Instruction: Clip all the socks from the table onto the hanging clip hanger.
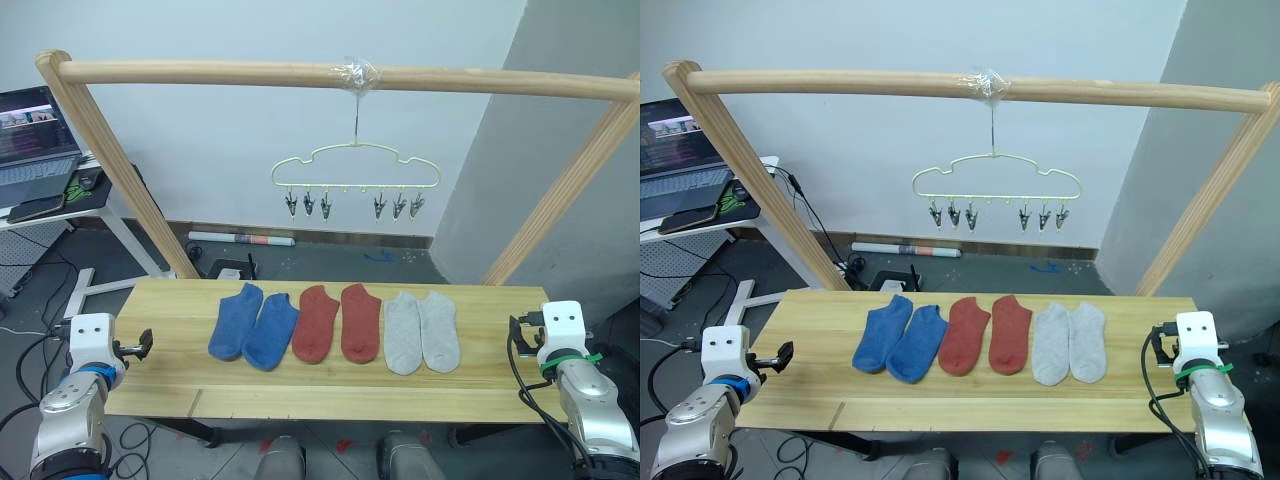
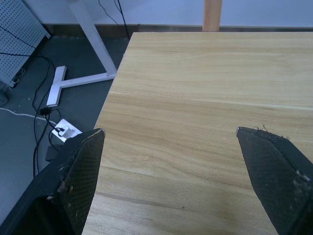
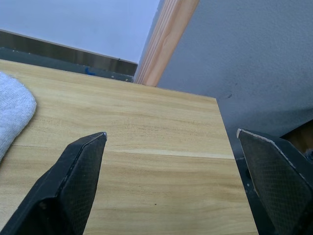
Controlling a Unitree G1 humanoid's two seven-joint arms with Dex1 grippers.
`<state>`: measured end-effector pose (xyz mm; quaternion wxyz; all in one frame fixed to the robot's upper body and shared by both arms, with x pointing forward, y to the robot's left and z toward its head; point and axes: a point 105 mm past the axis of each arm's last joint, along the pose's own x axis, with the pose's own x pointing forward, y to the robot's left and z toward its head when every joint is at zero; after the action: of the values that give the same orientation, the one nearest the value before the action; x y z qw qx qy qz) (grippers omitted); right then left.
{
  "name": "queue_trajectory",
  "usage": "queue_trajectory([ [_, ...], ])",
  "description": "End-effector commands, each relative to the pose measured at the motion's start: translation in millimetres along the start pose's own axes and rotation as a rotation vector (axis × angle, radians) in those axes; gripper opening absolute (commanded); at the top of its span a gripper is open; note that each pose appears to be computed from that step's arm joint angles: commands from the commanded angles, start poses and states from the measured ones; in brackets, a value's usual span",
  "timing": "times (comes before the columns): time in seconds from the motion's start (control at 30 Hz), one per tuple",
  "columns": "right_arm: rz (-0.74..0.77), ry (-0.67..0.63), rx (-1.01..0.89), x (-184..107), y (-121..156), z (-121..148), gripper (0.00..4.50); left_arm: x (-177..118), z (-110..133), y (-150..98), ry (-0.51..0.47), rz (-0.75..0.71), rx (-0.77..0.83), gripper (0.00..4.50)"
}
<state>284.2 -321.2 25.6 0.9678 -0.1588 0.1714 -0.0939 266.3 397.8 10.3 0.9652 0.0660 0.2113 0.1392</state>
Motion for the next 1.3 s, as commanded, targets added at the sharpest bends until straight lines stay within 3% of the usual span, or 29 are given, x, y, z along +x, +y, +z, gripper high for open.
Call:
queue_trajectory([
  [0.03,-0.027,-0.042,-0.018,0,-8,11,4.50,2,15,7,-0.033,0.013,0.031,4.47],
  [0.8,-0.016,-0.051,-0.014,0,-1,18,4.50,-7,33,4,-0.092,-0.025,0.041,4.47],
  [0.97,0.081,-0.115,-0.025,0,15,41,4.50,-29,84,-28,-0.298,-0.147,0.109,4.47],
  [1.1,0.208,-0.169,-0.007,0,37,62,4.50,-42,106,-62,-0.359,-0.248,0.096,4.47],
  [1.2,0.326,-0.253,-0.042,-2,58,95,4.50,-50,134,-103,-0.445,-0.357,0.044,3.86],
  [1.3,0.376,-0.287,-0.059,-5,66,109,4.50,-52,148,-123,-0.463,-0.406,0.033,3.03],
])
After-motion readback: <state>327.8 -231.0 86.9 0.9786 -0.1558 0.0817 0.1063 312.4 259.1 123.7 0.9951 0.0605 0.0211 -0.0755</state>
